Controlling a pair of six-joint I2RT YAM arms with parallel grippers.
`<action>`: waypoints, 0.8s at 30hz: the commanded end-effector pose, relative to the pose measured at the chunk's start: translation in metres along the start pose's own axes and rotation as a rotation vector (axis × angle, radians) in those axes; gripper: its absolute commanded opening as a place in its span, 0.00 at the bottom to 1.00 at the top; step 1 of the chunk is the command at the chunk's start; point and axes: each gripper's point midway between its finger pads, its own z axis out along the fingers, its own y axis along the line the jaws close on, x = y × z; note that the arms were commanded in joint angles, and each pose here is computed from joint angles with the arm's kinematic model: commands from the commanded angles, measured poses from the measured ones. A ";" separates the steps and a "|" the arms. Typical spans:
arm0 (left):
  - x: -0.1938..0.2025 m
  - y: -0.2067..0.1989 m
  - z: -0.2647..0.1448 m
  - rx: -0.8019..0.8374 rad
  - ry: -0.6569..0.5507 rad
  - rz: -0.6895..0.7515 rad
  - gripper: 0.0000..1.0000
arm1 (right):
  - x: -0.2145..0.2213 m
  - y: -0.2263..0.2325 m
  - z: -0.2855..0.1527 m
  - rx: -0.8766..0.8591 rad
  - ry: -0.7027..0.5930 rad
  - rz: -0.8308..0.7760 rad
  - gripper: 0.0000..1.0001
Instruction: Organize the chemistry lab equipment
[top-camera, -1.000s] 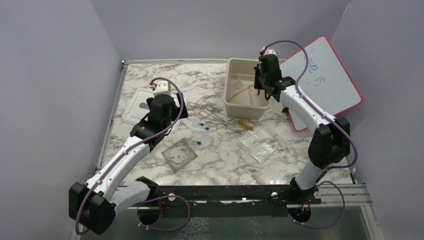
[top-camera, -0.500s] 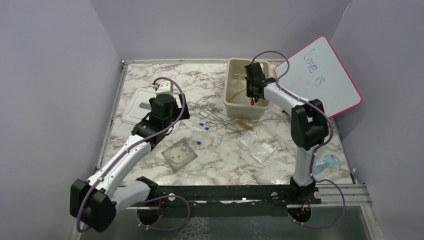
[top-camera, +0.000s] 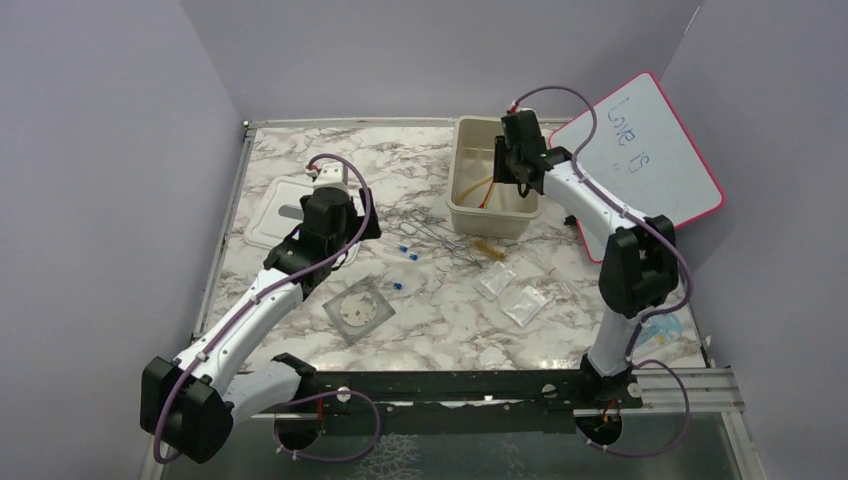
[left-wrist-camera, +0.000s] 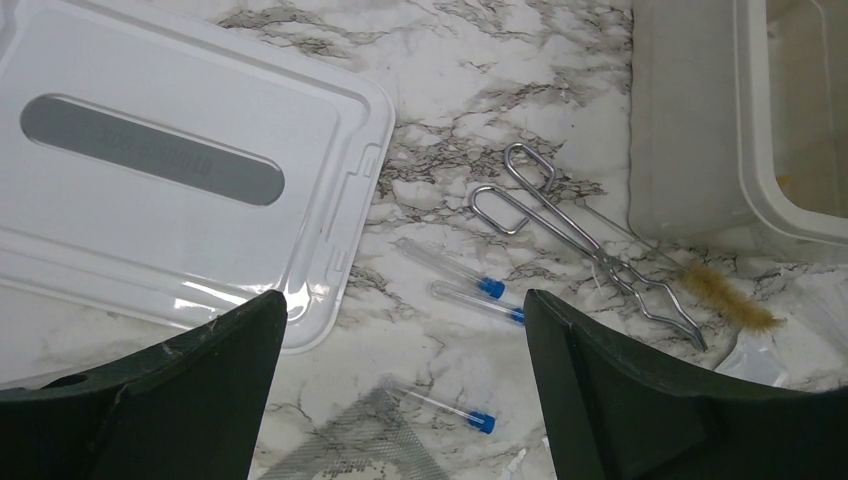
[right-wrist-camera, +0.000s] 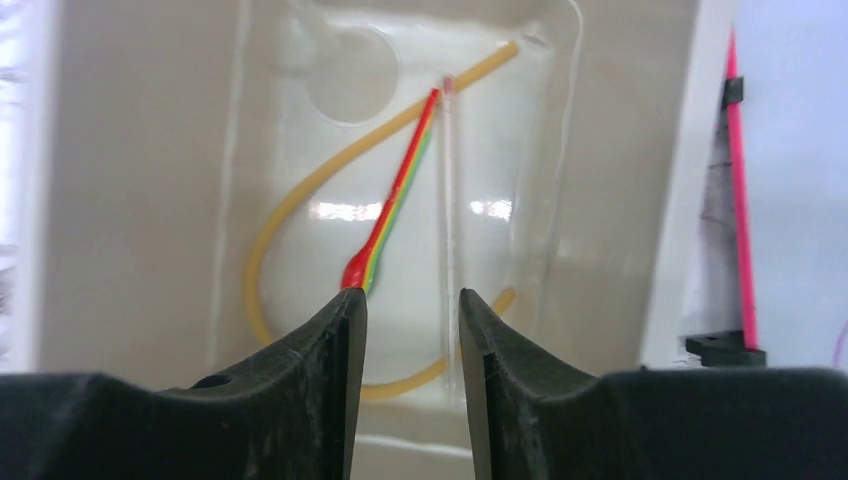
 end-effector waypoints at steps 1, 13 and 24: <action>-0.021 -0.007 -0.006 0.028 -0.048 -0.008 0.91 | -0.033 0.024 -0.056 -0.126 -0.094 -0.053 0.46; -0.040 0.012 -0.023 -0.054 -0.146 -0.049 0.91 | 0.040 0.120 -0.140 -0.364 -0.164 -0.503 0.59; -0.063 0.038 -0.045 -0.168 -0.264 -0.097 0.91 | 0.135 0.107 -0.085 -0.220 0.058 -0.641 0.58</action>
